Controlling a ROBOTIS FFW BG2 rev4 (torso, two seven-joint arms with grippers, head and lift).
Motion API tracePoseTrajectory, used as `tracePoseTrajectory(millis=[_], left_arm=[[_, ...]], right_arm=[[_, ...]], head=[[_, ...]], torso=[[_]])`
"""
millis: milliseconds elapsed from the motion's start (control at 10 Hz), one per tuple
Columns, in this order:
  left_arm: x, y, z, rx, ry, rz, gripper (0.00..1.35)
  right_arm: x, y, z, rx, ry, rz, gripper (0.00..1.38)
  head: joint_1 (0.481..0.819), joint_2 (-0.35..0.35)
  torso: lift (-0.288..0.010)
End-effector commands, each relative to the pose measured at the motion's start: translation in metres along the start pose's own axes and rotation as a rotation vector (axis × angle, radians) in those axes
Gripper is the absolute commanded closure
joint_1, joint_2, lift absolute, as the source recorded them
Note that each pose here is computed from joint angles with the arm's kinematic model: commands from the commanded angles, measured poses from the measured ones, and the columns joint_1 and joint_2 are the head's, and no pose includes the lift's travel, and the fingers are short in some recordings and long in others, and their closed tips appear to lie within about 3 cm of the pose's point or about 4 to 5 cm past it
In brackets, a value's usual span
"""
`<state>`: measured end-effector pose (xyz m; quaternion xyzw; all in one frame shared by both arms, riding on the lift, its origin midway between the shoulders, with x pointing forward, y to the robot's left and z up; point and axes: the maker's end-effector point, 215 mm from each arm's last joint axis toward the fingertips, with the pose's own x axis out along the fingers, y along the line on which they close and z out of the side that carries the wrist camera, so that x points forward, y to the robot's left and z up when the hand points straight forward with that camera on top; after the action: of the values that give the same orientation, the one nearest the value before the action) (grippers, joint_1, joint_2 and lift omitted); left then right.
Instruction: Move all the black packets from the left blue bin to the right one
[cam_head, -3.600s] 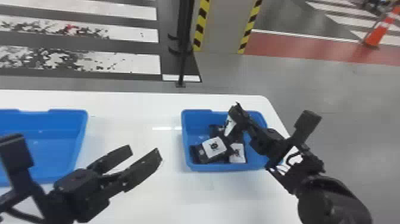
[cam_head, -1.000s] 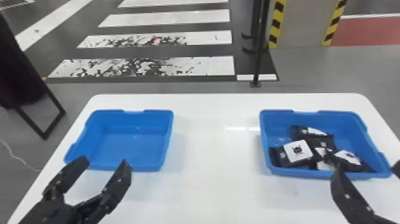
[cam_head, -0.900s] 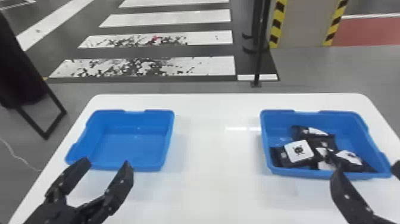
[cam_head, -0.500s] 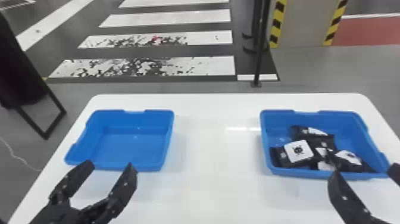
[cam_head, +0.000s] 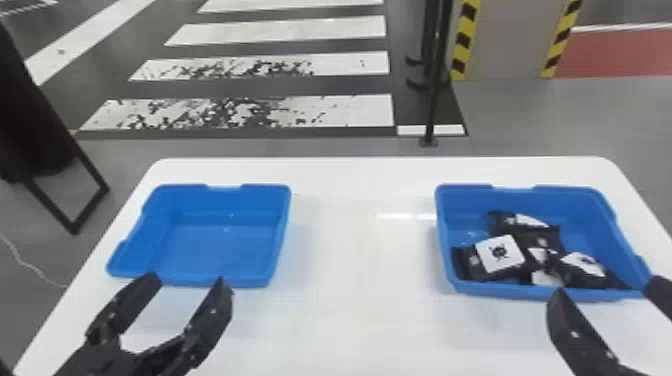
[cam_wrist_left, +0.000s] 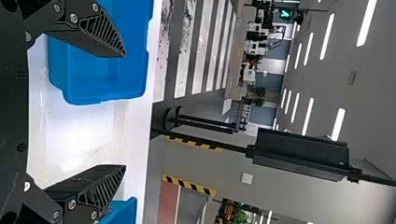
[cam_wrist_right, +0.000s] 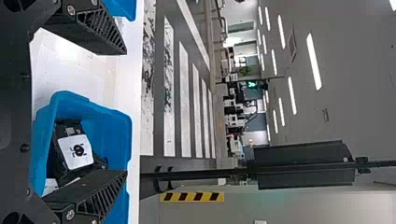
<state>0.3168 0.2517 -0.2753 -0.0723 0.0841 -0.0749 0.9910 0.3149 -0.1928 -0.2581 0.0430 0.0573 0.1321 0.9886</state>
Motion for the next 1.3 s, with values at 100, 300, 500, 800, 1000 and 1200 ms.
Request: tracePoseTrajectory(millis=[100, 300, 500, 800, 1000, 1200], left_arm=[[0.0006, -0.0005, -0.0009, -0.005, 0.002, 0.0, 0.2], [0.0002, -0.0013, -0.0034, -0.008, 0.009, -0.001, 0.2], [0.0002, -0.0013, -0.0041, -0.009, 0.012, -0.001, 0.2], [0.0007, -0.0015, -0.0046, -0.011, 0.014, -0.002, 0.2], [0.0, -0.0008, -0.006, -0.013, 0.018, -0.001, 0.2], [0.0002, -0.0016, -0.0061, -0.014, 0.018, -0.002, 0.2]], right_arm=[[0.0, 0.0006, -0.0008, 0.002, 0.003, 0.003, 0.12], [0.0, 0.0008, -0.0014, 0.006, 0.004, 0.004, 0.12], [0.0, 0.0006, -0.0034, 0.007, 0.009, 0.003, 0.12], [0.0, 0.0006, -0.0034, 0.007, 0.009, 0.003, 0.12], [-0.0001, 0.0004, -0.0047, 0.01, 0.011, 0.003, 0.12], [0.0005, 0.0004, -0.0037, 0.011, 0.008, 0.004, 0.12]], head=[[0.695, 0.11], [0.695, 0.109], [0.695, 0.108], [0.695, 0.108], [0.695, 0.108], [0.695, 0.108]], torso=[[-0.14], [-0.14], [-0.14], [-0.14], [-0.14], [-0.14]])
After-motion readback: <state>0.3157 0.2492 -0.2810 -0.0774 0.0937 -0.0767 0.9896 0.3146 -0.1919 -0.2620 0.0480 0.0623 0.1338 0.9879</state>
